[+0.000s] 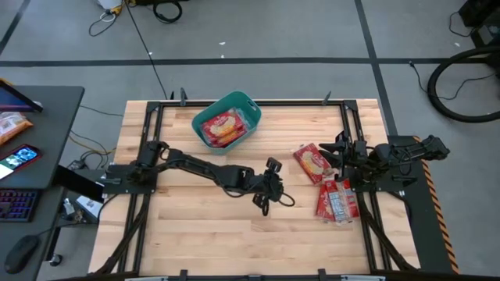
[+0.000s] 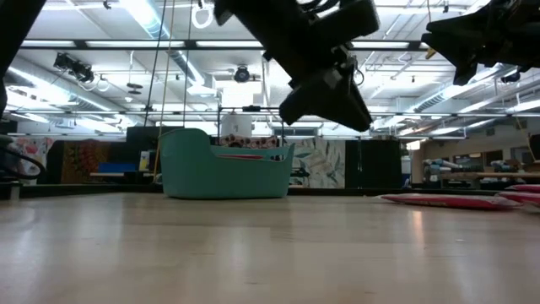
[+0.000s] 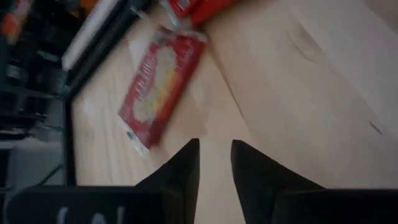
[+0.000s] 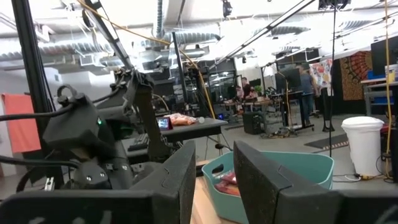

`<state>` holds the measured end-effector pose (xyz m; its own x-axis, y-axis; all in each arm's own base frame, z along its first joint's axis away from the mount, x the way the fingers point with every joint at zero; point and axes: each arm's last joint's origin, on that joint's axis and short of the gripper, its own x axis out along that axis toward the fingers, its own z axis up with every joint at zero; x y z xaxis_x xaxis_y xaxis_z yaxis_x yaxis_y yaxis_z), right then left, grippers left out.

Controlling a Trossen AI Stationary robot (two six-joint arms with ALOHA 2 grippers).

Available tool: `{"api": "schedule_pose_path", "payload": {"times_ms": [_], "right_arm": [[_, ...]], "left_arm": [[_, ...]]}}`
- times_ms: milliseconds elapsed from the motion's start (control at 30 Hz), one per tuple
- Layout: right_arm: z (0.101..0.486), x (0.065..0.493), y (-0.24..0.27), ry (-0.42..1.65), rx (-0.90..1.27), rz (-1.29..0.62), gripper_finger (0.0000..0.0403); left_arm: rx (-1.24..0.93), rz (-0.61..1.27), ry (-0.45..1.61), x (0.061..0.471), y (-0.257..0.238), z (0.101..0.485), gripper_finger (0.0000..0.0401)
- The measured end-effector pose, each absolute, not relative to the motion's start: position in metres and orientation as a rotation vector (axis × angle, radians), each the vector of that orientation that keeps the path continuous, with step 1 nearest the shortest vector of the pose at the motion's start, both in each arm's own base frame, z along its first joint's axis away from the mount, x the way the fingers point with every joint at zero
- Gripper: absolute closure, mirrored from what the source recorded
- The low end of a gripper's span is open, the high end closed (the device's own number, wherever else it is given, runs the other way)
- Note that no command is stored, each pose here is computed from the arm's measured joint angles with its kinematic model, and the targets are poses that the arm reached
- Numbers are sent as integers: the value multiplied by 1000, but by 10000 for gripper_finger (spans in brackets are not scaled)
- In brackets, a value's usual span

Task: Sort popcorn bags into baskets
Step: Move the red popcorn bags to the center of the table

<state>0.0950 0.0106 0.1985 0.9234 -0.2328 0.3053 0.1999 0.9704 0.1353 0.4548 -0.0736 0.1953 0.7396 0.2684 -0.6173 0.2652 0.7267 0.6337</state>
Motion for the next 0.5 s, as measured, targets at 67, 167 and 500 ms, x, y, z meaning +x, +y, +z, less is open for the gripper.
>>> {"api": "schedule_pose_path", "payload": {"times_ms": [67, 167, 500], "right_arm": [[199, 95, 11, -326, 103, -222, 289], [200, 94, 11, -343, 130, -218, 289], [215, 92, 10, -411, 250, -172, 289]], "left_arm": [[783, 10, 747, 445, -75, 190, 313], [794, 43, 705, 424, -76, 182, 323], [688, 118, 605, 348, -68, 204, 329]]}}
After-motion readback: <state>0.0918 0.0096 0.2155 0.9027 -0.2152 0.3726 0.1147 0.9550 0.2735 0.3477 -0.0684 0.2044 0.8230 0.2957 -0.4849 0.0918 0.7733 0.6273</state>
